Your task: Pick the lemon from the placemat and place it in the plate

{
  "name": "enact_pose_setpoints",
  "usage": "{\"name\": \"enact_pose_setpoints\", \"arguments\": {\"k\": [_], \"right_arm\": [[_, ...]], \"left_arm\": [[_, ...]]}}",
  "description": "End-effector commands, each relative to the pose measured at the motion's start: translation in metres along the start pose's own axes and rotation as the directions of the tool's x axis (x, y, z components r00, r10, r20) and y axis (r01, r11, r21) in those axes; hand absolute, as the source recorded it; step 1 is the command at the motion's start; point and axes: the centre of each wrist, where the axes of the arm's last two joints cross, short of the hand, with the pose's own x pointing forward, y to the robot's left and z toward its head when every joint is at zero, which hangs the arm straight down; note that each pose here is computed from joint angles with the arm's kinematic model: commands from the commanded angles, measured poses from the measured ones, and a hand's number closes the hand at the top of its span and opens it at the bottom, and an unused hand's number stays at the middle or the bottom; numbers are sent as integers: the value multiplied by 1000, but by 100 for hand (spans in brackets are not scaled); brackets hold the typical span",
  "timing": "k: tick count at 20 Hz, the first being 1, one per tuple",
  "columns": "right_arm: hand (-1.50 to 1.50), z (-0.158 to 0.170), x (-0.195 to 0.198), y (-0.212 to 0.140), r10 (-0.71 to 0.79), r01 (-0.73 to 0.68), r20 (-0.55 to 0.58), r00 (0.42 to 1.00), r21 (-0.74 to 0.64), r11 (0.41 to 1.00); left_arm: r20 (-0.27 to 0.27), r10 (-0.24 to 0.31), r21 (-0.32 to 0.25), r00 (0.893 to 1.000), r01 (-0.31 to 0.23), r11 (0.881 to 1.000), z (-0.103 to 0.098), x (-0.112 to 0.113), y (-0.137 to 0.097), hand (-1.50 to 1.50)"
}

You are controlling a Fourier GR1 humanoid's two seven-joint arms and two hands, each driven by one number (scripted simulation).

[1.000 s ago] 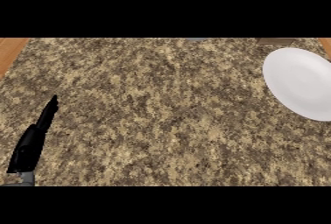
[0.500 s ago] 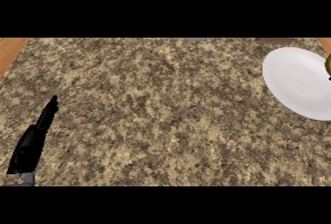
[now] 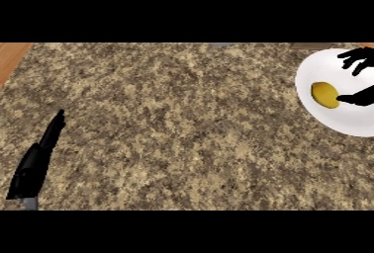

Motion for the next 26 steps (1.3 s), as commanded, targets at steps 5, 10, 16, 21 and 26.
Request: {"name": "enact_pose_setpoints", "arguments": {"k": [5, 10, 16, 21, 26], "right_arm": [[-150, 4, -3, -7, -173, 180, 73, 982, -109, 978], [-150, 10, -3, -29, -339, 346, 77, 938, -292, 892], [-150, 54, -33, -69, -493, 497, 119, 862, -395, 773], [-150, 96, -60, -89, -538, 566, 195, 820, -409, 716], [-150, 125, -79, -92, -516, 575, 255, 818, -390, 719]], "left_arm": [[2, 0, 7, 1000, 0, 1000, -5, 4, 4, 0], [-2, 0, 6, 1000, 0, 1000, -4, -3, 9, 0], [-3, 13, -1, 1000, -13, 1000, -4, 0, -8, 0], [23, 15, 4, 1000, -15, 1000, 0, -3, 7, 0], [28, 1, 9, 1000, -2, 1000, -2, -2, 9, 0]]}}
